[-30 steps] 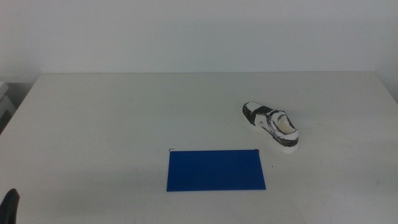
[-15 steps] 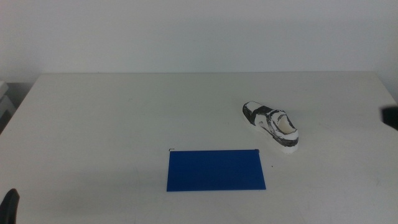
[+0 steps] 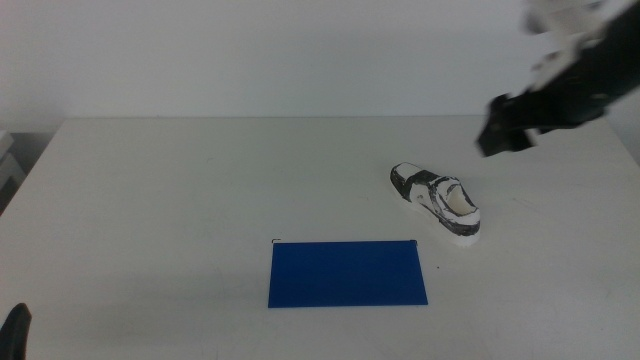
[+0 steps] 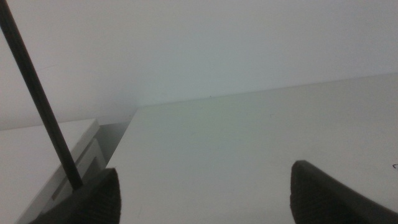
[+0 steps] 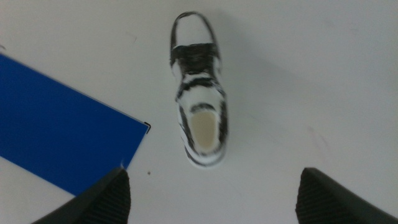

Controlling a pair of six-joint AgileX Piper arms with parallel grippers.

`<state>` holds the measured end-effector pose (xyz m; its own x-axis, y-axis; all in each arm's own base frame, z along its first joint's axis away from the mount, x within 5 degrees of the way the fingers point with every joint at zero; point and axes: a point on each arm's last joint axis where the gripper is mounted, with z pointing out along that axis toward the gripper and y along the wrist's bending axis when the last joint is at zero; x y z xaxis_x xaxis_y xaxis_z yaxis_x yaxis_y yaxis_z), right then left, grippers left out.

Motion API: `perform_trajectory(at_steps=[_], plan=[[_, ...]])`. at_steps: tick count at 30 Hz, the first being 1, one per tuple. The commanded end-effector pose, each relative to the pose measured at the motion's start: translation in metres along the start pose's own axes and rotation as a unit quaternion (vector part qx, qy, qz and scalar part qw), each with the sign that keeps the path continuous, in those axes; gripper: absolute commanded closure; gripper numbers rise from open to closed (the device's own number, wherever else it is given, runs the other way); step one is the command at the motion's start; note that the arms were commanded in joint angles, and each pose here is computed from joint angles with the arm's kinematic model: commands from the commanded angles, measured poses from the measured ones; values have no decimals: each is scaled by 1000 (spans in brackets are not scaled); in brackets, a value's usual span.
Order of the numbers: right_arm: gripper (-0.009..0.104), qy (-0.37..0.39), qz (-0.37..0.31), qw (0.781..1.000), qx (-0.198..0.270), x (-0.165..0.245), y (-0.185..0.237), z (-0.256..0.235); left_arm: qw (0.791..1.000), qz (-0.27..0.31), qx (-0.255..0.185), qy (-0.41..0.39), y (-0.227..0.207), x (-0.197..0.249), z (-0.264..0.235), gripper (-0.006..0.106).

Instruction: Use one arm to grab the shoe from the table and place it on the mat.

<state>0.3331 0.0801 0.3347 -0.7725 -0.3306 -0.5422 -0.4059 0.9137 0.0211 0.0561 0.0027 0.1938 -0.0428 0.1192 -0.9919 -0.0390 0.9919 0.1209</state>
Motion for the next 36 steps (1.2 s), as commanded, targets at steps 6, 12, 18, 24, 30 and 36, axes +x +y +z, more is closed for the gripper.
perform_trajectory(at_steps=[6,12,18,24,30,36], plan=[[8,3,-70,997,16,-36,14,39,999,-7,-1,-42,0,-6,-1,7],[8,33,-105,994,8,-36,20,93,999,-7,-1,-42,0,-6,-1,7],[8,64,-105,992,2,-28,19,131,999,-7,-1,-42,0,-6,-1,7],[20,55,-105,993,6,-26,17,153,999,-7,-1,-42,0,-6,-1,7],[43,57,-111,992,11,-25,16,159,999,-7,-1,-42,0,-6,-1,7],[99,49,-109,993,14,-28,16,147,999,-7,-1,-42,0,-6,-1,7]])
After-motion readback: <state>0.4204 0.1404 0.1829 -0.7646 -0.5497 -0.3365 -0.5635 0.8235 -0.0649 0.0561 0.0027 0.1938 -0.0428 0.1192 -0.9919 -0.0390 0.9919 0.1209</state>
